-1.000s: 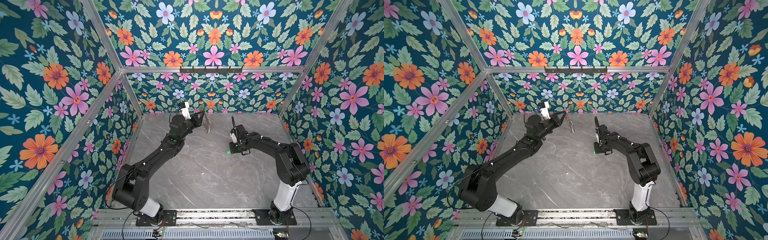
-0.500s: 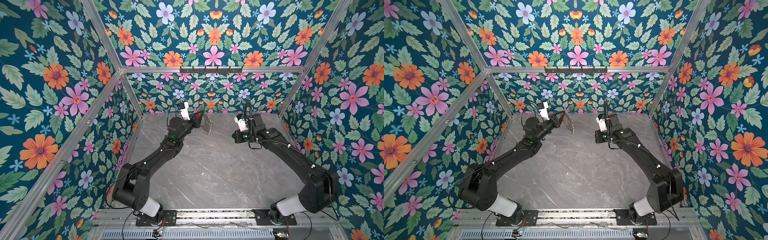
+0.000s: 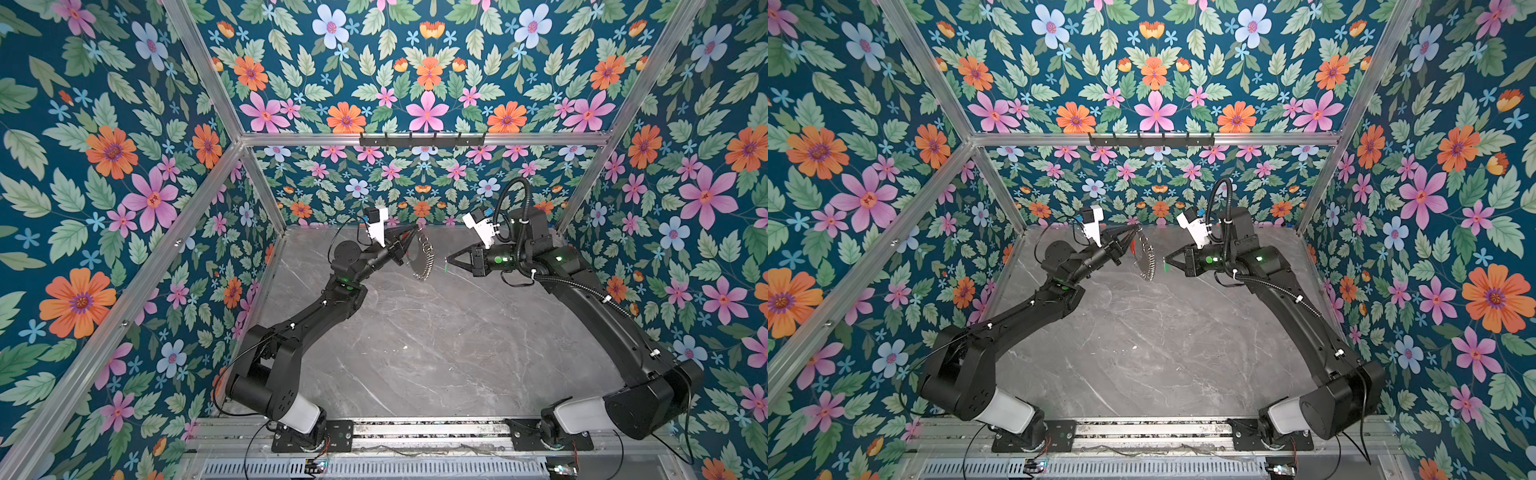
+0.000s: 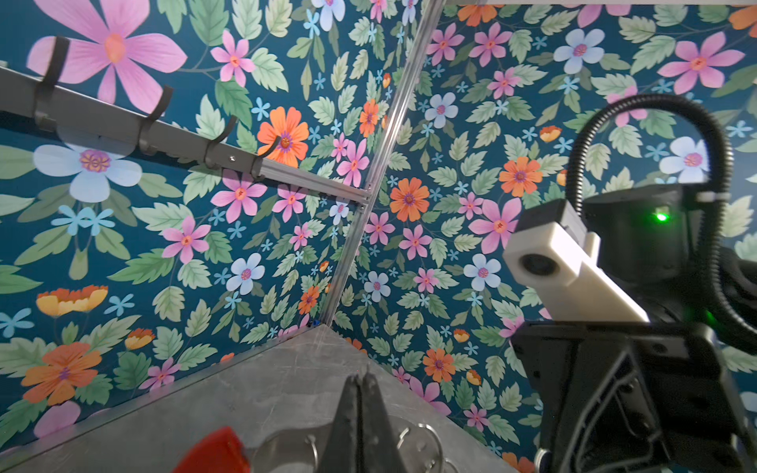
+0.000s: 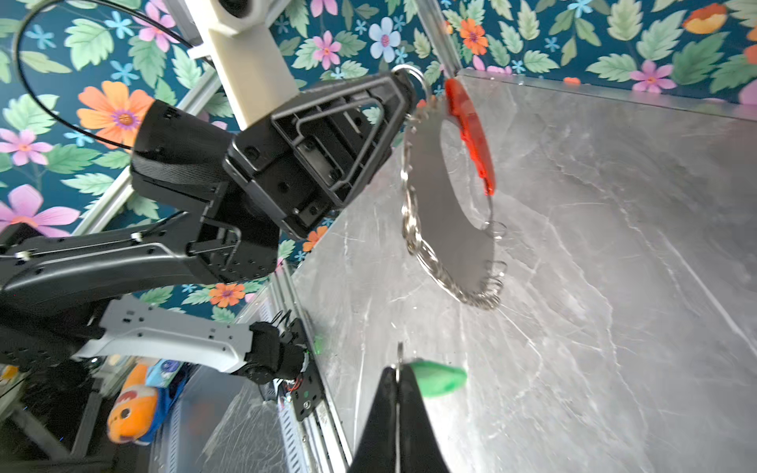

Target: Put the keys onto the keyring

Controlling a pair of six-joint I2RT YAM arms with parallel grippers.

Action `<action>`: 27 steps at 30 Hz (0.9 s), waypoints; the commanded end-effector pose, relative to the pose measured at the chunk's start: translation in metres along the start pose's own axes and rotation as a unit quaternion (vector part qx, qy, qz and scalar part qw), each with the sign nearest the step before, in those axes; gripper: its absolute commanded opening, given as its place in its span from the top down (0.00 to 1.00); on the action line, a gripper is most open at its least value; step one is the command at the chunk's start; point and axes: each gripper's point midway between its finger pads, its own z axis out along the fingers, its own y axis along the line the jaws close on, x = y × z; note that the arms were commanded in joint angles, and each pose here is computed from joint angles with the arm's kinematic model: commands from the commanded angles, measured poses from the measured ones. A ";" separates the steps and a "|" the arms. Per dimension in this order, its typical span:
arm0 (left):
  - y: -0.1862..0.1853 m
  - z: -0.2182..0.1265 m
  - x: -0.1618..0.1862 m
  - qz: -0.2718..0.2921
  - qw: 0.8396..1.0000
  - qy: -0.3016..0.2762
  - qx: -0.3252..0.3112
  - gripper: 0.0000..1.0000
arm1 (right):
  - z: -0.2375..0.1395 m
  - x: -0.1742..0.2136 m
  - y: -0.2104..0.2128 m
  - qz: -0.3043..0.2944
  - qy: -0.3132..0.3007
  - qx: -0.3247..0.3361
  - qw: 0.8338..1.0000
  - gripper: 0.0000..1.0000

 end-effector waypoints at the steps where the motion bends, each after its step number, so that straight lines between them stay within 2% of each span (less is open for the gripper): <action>1: -0.024 -0.005 -0.018 0.026 0.998 -0.032 0.052 1.00 | 0.003 -0.002 0.016 0.008 0.016 -0.039 0.999 1.00; 11: -0.034 -0.010 -0.012 0.011 0.997 -0.017 0.072 1.00 | 0.016 -0.023 0.013 0.016 0.008 -0.032 0.999 1.00; 13: -0.032 -0.012 -0.011 0.009 0.998 -0.018 0.065 1.00 | 0.018 -0.027 -0.004 0.028 0.002 0.011 1.000 1.00; 15: -0.023 -0.013 -0.010 0.006 0.999 -0.018 0.038 1.00 | 0.018 -0.020 -0.038 0.064 0.002 0.085 0.994 1.00; 18: -0.011 -0.016 -0.003 0.018 1.000 0.000 -0.003 1.00 | 0.017 0.012 -0.087 0.135 0.020 0.158 0.978 1.00; 21: -0.010 -0.020 0.000 0.026 1.000 0.004 -0.012 1.00 | 0.016 0.063 -0.128 0.167 0.061 0.236 0.955 1.00; 24: -0.009 -0.021 0.004 0.022 1.000 0.010 -0.011 1.00 | 0.009 0.118 -0.158 0.199 0.121 0.303 0.924 1.00; 27: -0.007 -0.019 0.008 0.011 1.000 0.013 -0.008 1.00 | 0.004 0.165 -0.176 0.230 0.175 0.342 0.894 1.00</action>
